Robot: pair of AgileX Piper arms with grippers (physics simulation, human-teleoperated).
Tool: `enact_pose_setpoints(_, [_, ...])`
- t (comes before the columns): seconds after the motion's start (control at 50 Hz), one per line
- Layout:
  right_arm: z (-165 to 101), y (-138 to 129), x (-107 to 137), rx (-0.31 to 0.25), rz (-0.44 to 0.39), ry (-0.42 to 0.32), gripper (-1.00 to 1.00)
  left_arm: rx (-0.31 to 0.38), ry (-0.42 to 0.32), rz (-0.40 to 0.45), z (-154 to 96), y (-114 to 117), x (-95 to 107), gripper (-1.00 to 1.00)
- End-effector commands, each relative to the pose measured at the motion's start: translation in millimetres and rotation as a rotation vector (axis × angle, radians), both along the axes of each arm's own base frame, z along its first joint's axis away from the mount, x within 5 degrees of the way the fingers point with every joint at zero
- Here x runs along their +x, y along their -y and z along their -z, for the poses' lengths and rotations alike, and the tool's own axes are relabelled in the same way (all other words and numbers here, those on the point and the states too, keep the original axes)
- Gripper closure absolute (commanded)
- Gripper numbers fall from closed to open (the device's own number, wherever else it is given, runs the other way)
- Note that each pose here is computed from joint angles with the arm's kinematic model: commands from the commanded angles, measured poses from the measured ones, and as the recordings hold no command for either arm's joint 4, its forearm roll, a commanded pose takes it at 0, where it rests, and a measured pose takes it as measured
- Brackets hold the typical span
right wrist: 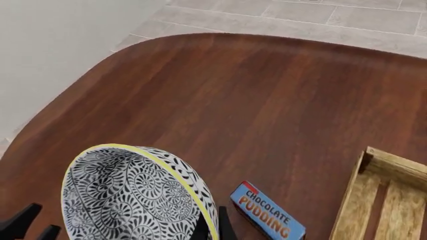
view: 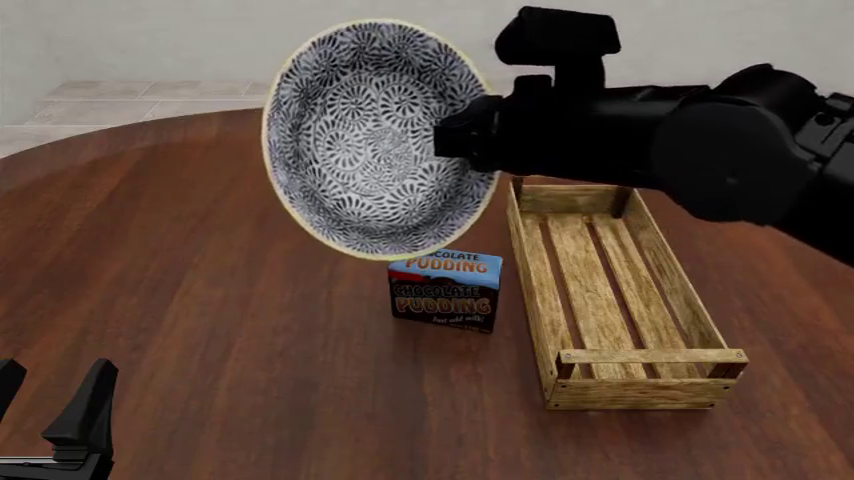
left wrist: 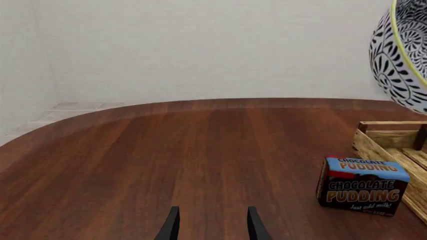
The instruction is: Pick up the bowl on the left and put it in the tray.
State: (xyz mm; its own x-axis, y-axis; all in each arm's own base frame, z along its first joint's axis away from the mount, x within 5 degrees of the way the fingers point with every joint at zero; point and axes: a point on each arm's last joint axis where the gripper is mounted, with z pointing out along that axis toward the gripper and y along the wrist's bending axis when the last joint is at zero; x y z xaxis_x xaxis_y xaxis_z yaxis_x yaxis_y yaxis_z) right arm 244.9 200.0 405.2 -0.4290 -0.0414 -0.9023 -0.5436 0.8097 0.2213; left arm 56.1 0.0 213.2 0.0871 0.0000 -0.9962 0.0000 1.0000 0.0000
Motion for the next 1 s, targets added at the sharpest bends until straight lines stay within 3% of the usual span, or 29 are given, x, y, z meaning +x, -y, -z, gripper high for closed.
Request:
enact_pose_setpoints(0.02, [-6.7, 11.4, -8.8, 0.060, 0.027, -0.006, 1.00, 0.000, 0.000, 0.000, 0.0, 0.0, 0.0, -1.00])
enact_pose_setpoints(0.42, [-15.0, 31.8, -22.3, 0.106, 0.064, 0.002, 1.00, 0.000, 0.000, 0.000, 0.0, 0.0, 0.0, -1.00])
enact_pose_setpoints(0.6, [-19.2, 48.4, -29.3, 0.150, 0.109, 0.004, 1.00, 0.000, 0.000, 0.000, 0.0, 0.0, 0.0, -1.00])
enact_pose_setpoints(1.0, [-2.8, 75.4, -43.6, 0.250, 0.199, -0.030, 1.00, 0.000, 0.000, 0.000, 0.0, 0.0, 0.0, -1.00])
